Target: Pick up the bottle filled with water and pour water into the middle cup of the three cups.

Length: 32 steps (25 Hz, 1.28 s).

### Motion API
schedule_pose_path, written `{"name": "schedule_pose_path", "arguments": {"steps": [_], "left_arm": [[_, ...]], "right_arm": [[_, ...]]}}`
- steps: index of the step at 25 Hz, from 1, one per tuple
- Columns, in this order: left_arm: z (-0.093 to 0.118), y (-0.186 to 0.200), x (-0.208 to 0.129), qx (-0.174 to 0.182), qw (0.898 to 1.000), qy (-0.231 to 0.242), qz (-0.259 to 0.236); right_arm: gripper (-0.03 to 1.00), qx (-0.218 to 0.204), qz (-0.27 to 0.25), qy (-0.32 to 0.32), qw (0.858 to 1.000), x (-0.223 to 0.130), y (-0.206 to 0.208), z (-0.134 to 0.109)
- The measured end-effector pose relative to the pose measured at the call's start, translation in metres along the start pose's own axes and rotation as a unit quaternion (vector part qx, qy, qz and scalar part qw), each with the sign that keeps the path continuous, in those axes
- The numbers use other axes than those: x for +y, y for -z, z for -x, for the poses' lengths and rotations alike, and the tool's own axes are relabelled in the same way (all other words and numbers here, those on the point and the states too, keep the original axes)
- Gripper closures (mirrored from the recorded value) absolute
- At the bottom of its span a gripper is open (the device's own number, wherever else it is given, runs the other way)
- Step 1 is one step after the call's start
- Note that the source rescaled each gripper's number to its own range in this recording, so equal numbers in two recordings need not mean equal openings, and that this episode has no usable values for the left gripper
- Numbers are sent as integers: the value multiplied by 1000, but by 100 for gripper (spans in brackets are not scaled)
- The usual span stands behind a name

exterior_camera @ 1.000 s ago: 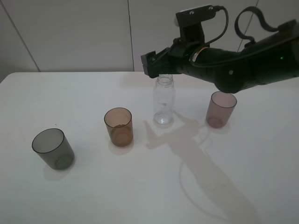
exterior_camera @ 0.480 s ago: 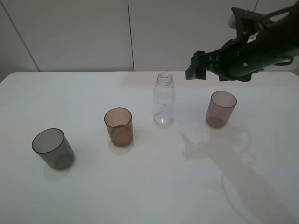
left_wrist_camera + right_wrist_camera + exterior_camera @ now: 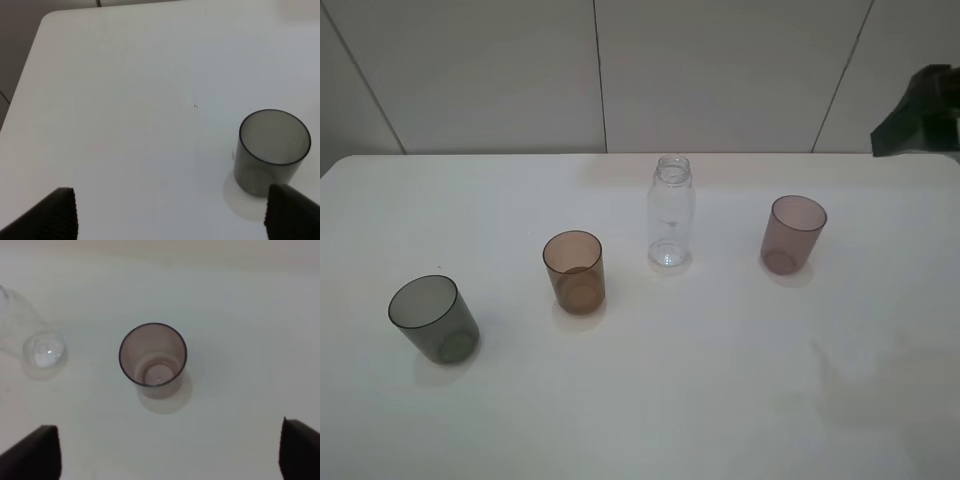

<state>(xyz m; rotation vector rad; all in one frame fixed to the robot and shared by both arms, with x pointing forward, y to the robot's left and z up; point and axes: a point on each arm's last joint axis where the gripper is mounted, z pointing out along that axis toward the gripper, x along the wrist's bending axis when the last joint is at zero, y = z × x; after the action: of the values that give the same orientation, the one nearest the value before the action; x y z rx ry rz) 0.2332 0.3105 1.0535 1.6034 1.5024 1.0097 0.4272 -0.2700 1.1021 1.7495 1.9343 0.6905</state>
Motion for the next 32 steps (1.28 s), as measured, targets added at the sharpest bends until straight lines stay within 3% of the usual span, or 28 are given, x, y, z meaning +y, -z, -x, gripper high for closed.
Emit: {"name": "schedule_pose_path", "arguments": {"steps": [8, 13, 23, 32], "left_arm": [[0, 0, 0, 0, 1000, 0, 0], [0, 0, 0, 0, 1000, 0, 0], [0, 0, 0, 0, 1000, 0, 0], [0, 0, 0, 0, 1000, 0, 0]], "right_arm": [[14, 2, 132, -4, 991, -30, 82, 5], [14, 1, 162, -7, 987, -60, 114, 8], [14, 2, 197, -7, 980, -143, 104, 13], [14, 0, 177, -5, 984, -167, 82, 13]]}}
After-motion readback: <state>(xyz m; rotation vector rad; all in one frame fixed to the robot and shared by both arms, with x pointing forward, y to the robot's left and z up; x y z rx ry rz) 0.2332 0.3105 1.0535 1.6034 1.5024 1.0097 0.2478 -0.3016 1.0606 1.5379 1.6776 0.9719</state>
